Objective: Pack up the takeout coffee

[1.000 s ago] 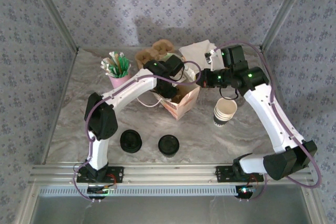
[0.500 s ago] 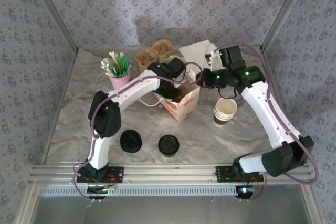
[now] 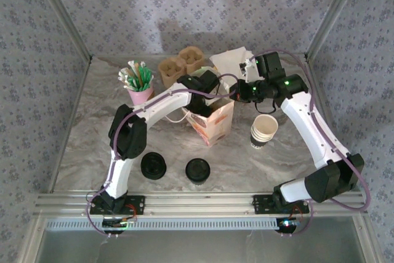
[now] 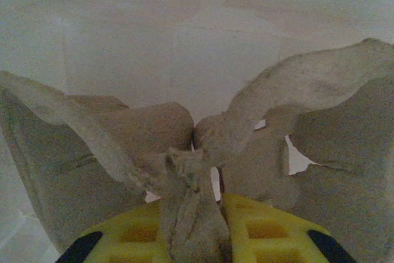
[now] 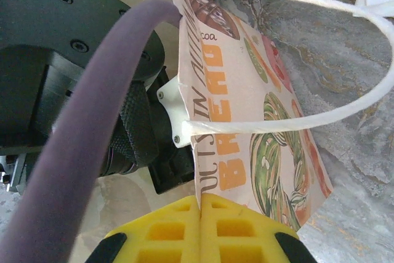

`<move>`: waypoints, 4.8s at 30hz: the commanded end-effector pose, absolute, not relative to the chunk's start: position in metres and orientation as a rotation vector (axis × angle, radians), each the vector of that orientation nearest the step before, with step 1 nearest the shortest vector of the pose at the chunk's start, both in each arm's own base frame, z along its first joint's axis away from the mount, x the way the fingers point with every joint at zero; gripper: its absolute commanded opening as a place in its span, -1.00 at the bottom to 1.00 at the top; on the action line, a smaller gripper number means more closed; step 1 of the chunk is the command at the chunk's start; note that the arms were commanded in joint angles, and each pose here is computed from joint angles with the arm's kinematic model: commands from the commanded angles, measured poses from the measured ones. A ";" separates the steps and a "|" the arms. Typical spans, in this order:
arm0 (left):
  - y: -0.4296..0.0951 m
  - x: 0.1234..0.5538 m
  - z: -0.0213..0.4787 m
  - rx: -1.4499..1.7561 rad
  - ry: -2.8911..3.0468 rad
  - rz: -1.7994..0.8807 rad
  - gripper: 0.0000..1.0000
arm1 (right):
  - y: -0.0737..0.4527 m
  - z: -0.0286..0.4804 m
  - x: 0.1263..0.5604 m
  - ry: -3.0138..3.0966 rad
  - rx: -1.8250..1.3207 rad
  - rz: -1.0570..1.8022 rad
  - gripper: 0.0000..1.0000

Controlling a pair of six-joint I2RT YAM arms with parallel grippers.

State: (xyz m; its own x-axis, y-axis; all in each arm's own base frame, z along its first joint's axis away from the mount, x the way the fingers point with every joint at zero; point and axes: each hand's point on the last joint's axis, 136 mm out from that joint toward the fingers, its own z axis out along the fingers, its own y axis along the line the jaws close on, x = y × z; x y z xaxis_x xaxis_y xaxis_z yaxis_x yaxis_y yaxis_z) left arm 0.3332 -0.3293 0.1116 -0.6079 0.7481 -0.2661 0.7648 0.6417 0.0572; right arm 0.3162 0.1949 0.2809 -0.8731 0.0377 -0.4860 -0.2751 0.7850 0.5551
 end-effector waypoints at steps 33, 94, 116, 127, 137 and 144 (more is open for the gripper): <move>-0.328 0.339 0.194 1.136 2.481 -0.170 1.00 | 0.185 0.301 0.316 2.438 -0.187 0.834 -1.00; -0.347 0.326 0.233 1.099 2.377 -0.220 0.99 | 0.152 0.297 0.321 2.615 -0.012 0.480 -1.00; -0.358 0.336 0.258 0.952 2.282 -0.309 0.99 | 0.147 0.278 0.327 2.648 0.016 0.425 -1.00; -0.367 0.349 0.291 0.748 2.257 -0.387 0.99 | 0.152 0.278 0.325 2.646 -0.020 0.428 -1.00; -0.299 0.353 0.357 0.639 2.132 -0.152 0.99 | 0.153 0.277 0.324 2.663 -0.100 0.439 -0.99; -0.268 0.349 0.380 0.693 2.118 -0.048 0.99 | 0.150 0.288 0.324 2.643 -0.123 0.415 -0.44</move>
